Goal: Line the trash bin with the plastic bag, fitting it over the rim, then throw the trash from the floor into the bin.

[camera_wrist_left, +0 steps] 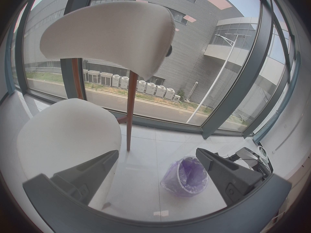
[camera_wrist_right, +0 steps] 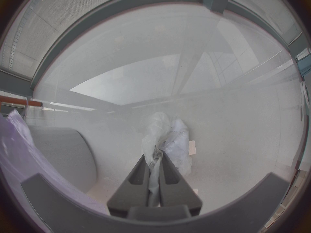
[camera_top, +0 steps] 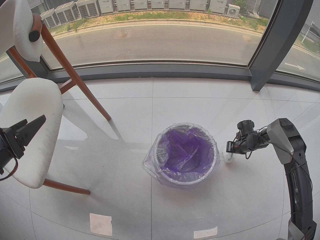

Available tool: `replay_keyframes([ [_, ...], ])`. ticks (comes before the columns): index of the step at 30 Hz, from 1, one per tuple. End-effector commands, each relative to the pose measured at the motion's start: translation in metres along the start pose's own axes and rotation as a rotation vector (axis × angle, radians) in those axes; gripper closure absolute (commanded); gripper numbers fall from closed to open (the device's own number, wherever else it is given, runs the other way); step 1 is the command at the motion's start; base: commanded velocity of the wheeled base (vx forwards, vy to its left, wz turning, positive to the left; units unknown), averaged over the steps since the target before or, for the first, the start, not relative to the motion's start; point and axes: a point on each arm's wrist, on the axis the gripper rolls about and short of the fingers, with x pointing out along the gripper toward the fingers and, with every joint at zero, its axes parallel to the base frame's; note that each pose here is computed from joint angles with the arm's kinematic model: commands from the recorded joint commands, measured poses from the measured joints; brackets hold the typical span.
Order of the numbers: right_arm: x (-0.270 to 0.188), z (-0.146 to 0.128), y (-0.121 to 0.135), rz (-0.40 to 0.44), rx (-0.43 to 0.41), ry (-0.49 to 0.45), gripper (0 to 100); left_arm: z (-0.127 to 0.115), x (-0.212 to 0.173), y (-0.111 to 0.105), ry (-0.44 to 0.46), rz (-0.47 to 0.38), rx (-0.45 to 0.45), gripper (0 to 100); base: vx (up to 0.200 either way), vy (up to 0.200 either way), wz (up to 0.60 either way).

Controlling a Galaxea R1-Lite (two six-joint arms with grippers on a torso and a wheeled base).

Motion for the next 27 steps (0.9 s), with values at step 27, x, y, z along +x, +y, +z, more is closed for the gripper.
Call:
replay_keyframes([
  [27,-0.283,-0.102,0.068,0.624,-0.549,-0.586,100,0.0,-0.09,-0.014,-0.214,0.098,0.101,0,0.0,0.0,0.0],
])
